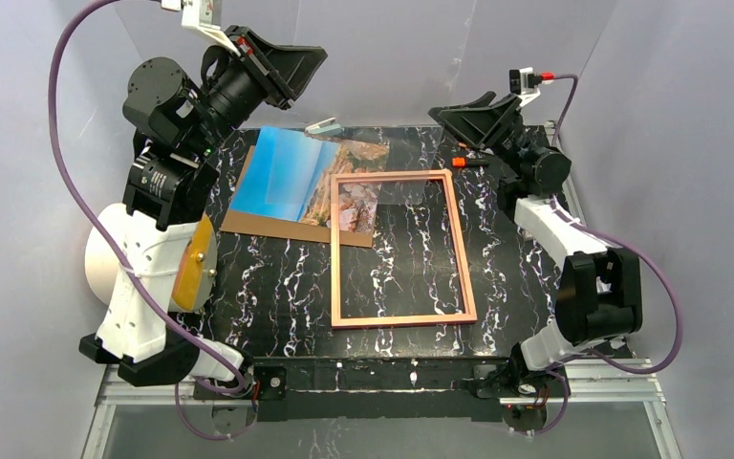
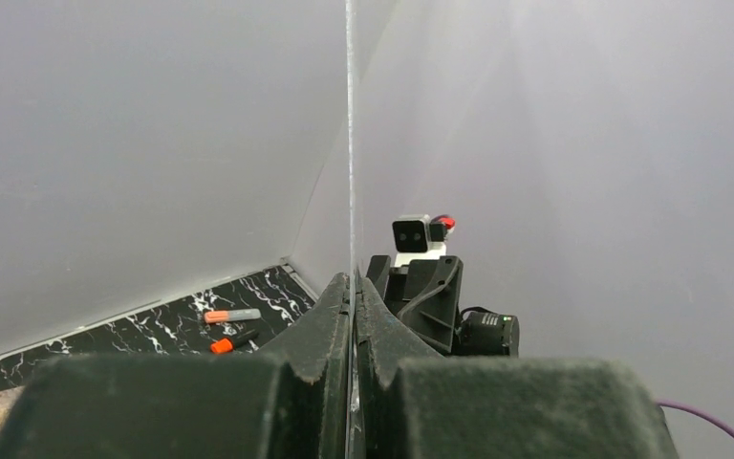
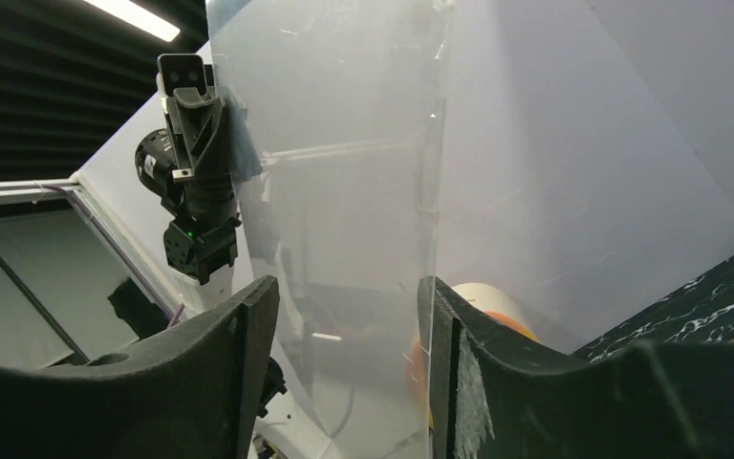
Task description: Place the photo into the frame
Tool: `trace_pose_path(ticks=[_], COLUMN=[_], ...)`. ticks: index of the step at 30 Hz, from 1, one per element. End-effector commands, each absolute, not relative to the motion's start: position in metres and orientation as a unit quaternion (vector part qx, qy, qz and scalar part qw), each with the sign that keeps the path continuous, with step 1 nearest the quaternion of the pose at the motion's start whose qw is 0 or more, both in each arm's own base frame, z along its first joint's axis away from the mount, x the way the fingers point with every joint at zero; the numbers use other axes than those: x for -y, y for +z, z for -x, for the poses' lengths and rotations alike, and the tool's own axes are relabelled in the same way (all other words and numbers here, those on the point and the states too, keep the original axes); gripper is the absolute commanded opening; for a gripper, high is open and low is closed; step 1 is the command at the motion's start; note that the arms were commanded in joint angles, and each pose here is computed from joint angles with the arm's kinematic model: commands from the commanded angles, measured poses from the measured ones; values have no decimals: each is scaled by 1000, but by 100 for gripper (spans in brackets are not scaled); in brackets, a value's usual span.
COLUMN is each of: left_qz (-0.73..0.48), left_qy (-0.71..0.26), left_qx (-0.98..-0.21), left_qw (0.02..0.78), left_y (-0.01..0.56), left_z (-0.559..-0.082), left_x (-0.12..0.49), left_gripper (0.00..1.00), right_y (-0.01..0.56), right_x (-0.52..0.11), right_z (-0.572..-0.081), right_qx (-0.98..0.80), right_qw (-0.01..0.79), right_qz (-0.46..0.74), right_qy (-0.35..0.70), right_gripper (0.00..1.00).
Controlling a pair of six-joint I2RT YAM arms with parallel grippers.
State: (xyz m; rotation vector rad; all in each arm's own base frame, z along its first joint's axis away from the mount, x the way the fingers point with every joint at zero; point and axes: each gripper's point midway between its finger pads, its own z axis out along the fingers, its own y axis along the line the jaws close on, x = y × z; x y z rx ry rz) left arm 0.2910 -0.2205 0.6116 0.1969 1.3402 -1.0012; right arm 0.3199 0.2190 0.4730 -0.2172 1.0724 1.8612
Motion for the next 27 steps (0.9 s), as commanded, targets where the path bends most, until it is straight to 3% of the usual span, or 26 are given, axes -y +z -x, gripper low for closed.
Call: trace_pose_path(ticks=[1,5,8,17,19,24,27], left_qz=[-87,-84,-85,-53,-46,-30,-7], left_qy=[-433,-424,-424,-408,-397,-355,-312], left_qx=[-567,-575,-577,-606,-617,-662,-691], left_qw=[696,695,692,681,678,659,652], left_y=[630,621,615,591,583,546,517], left_z=[-281,-287,-286,-298,-302,-313,-316], left_x=[209,209,209,204,201,194,178], left_gripper=[0,0,0,1,9,32,89], right_y=[492,493,489,483,476,449,428], right_x=[-214,-213,-213,-203,-200,-197,-198], right_z=[-275,-280,-293,-295,-297,-301,-304], right_qx=[-378,-392,-427,-439,-448,-490,-529], right_qw=[484,495,475,456,450,425,405], right_qz=[172,157,135,112,99,66,52], right_qy=[770,759,758,766,766,758,744], right_gripper=[60,51,36,9,2,1,1])
